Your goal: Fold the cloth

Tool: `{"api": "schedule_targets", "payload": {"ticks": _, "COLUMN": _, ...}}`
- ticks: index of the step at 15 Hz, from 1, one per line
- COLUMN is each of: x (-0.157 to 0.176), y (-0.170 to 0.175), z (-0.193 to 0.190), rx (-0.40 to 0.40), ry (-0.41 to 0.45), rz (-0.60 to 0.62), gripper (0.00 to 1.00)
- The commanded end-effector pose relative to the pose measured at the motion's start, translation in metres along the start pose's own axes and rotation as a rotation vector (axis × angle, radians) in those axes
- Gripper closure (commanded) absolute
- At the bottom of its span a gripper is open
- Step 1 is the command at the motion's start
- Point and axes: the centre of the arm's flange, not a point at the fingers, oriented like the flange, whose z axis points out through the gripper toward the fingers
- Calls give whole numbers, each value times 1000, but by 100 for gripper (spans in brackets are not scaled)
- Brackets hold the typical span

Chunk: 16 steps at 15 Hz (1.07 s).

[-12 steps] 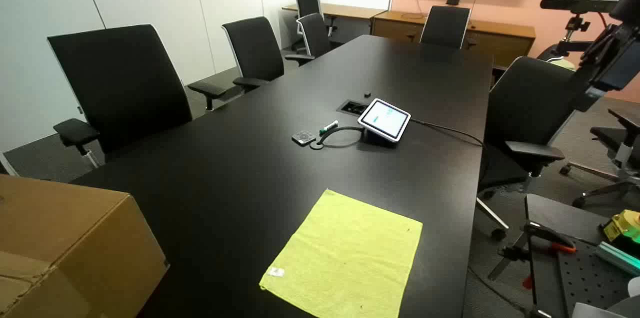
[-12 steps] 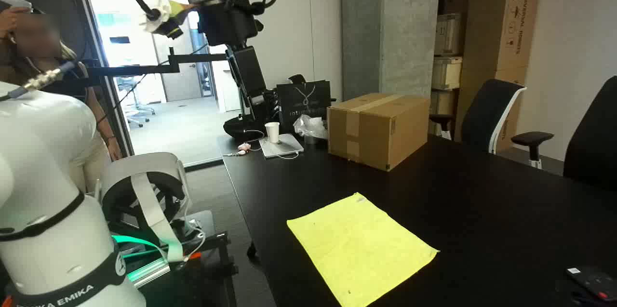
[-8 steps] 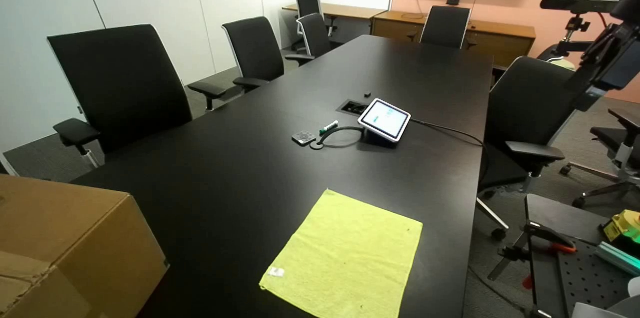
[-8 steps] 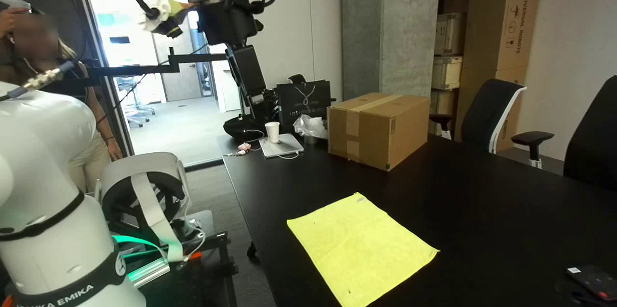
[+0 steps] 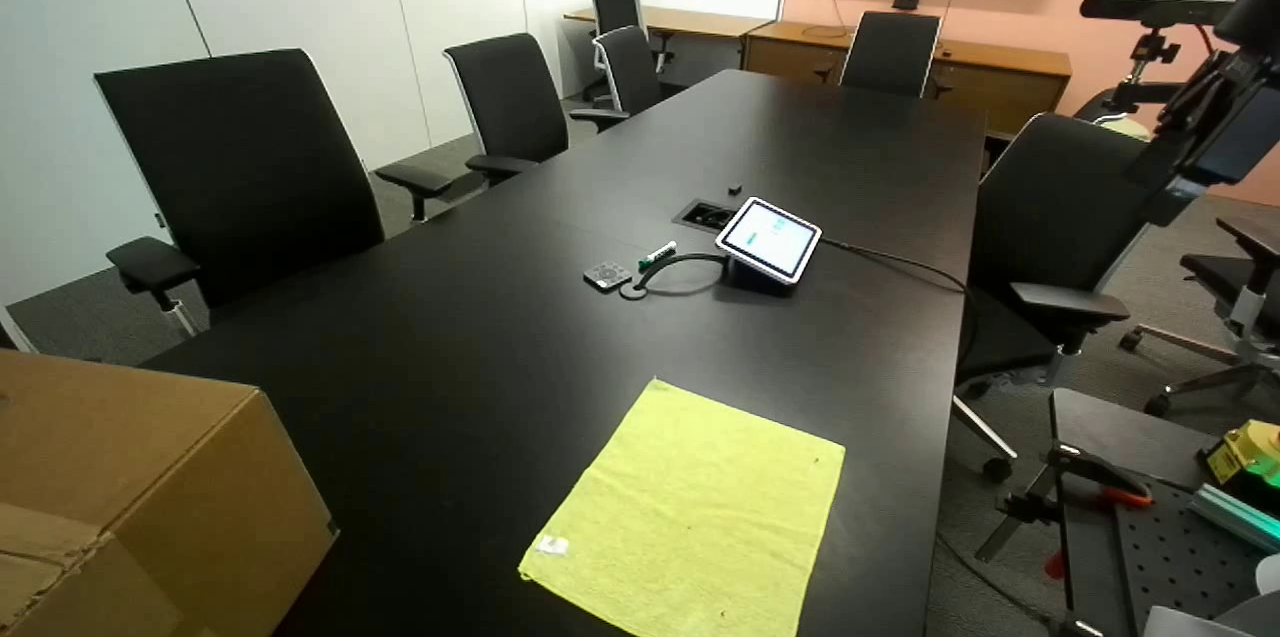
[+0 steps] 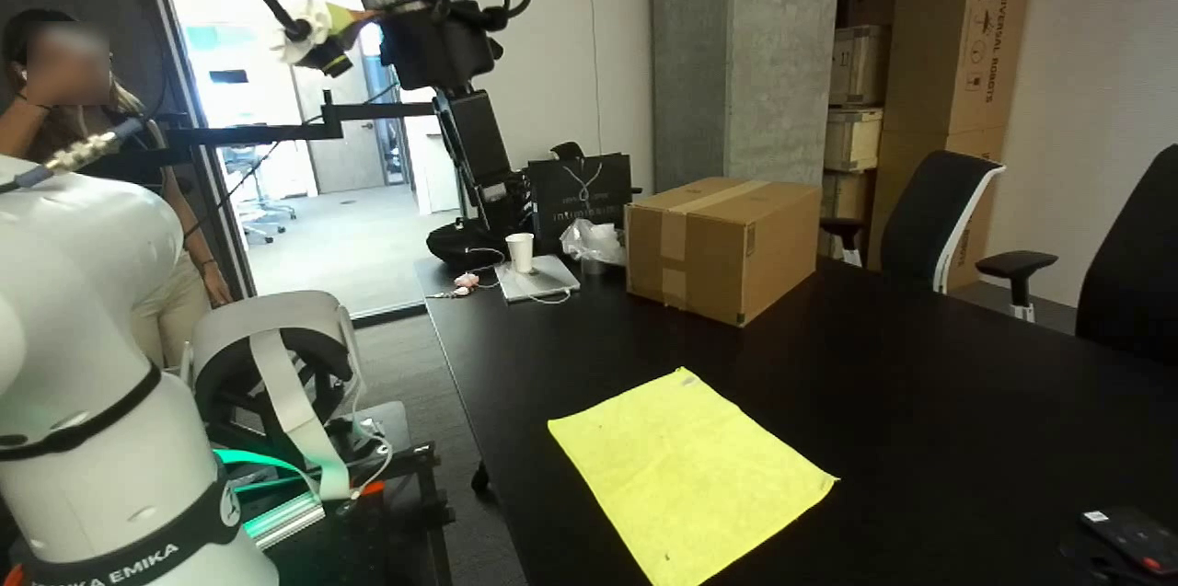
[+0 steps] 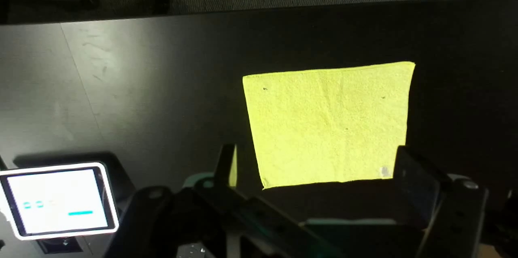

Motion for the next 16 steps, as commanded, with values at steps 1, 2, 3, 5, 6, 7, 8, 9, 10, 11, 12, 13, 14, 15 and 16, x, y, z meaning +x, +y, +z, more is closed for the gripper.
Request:
{"api": "schedule_targets", "payload": {"ticks": 1, "x": 29, "y": -12, "z": 33, "rx": -17, "ry": 8, "rz": -35, "gripper": 0}}
{"api": "schedule_targets", "payload": {"ticks": 2, "x": 39, "y": -17, "z": 47, "rx": -20, "ry": 13, "rz": -43, "gripper": 0}}
{"api": "schedule_targets", "payload": {"ticks": 3, "x": 51, "y": -22, "z": 62, "rx": -19, "ry": 14, "rz": -64, "gripper": 0}}
{"api": "schedule_targets", "payload": {"ticks": 5, "x": 75, "y": -32, "z": 99, "rx": -4, "ry": 11, "rz": -97, "gripper": 0}}
{"api": "schedule_targets", "payload": {"ticks": 6, "x": 86, "y": -37, "z": 117, "rx": -1, "ry": 9, "rz": -107, "gripper": 0}}
{"api": "schedule_targets", "payload": {"ticks": 7, "x": 93, "y": -40, "z": 135, "rx": 8, "ry": -10, "rz": -120, "gripper": 0}}
{"api": "schedule_targets", "payload": {"ticks": 8, "x": 98, "y": -44, "z": 156, "rx": 4, "ry": -30, "rz": -122, "gripper": 0}}
{"api": "schedule_targets", "payload": {"ticks": 9, "x": 103, "y": -47, "z": 177, "rx": 9, "ry": -62, "rz": -127, "gripper": 0}}
{"api": "schedule_targets", "payload": {"ticks": 10, "x": 107, "y": -49, "z": 196, "rx": 6, "ry": -85, "rz": -129, "gripper": 0}}
{"api": "schedule_targets", "payload": {"ticks": 11, "x": 110, "y": -50, "z": 216, "rx": 3, "ry": -114, "rz": -126, "gripper": 0}}
{"api": "schedule_targets", "payload": {"ticks": 12, "x": 113, "y": -51, "z": 234, "rx": 17, "ry": -142, "rz": -136, "gripper": 0}}
{"api": "schedule_targets", "payload": {"ticks": 13, "x": 115, "y": -51, "z": 252, "rx": 25, "ry": -165, "rz": -147, "gripper": 0}}
{"api": "schedule_targets", "payload": {"ticks": 14, "x": 117, "y": -52, "z": 271, "rx": 32, "ry": -181, "rz": -158, "gripper": 0}}
{"api": "schedule_targets", "payload": {"ticks": 15, "x": 119, "y": -52, "z": 288, "rx": 38, "ry": -198, "rz": -167, "gripper": 0}}
{"api": "schedule_targets", "payload": {"ticks": 16, "x": 121, "y": -53, "z": 306, "rx": 47, "ry": -211, "rz": -181, "gripper": 0}}
